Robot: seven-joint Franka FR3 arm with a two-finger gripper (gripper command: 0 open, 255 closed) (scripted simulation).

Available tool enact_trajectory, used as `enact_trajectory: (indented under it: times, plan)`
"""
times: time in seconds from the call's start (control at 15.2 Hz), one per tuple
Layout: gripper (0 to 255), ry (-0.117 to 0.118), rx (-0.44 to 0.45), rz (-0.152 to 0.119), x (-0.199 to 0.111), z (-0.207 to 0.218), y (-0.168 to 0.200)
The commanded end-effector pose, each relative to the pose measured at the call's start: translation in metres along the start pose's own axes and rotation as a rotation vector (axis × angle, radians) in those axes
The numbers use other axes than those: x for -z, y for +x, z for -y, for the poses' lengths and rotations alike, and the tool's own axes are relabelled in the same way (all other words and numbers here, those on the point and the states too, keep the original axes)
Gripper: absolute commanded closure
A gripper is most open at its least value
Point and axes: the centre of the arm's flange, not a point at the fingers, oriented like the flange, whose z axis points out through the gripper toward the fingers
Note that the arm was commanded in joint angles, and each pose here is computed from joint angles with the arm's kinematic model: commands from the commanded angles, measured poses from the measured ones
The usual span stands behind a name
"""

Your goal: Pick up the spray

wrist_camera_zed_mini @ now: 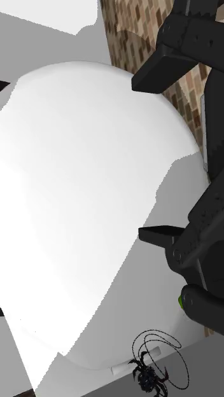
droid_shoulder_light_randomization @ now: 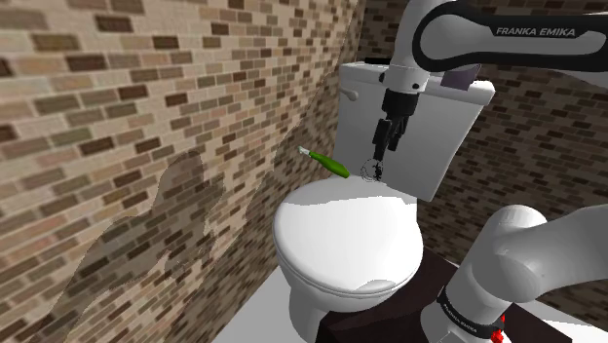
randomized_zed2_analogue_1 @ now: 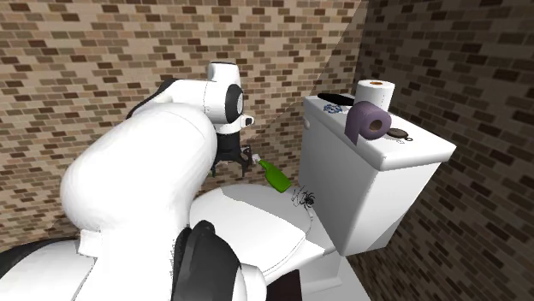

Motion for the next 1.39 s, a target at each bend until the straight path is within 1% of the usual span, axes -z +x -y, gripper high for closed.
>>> enact_trajectory:
  times: [0.0, 0.66, 1.32]
  plan:
    - [0, 0.000, 0.000, 0.000, 0.000, 0.000, 0.000]
    - [0, 0.095, 0.200, -0.112, -0.058, -0.098, 0.071]
    - [0, 0.190, 0.400, -0.223, -0.116, -0.174, 0.165]
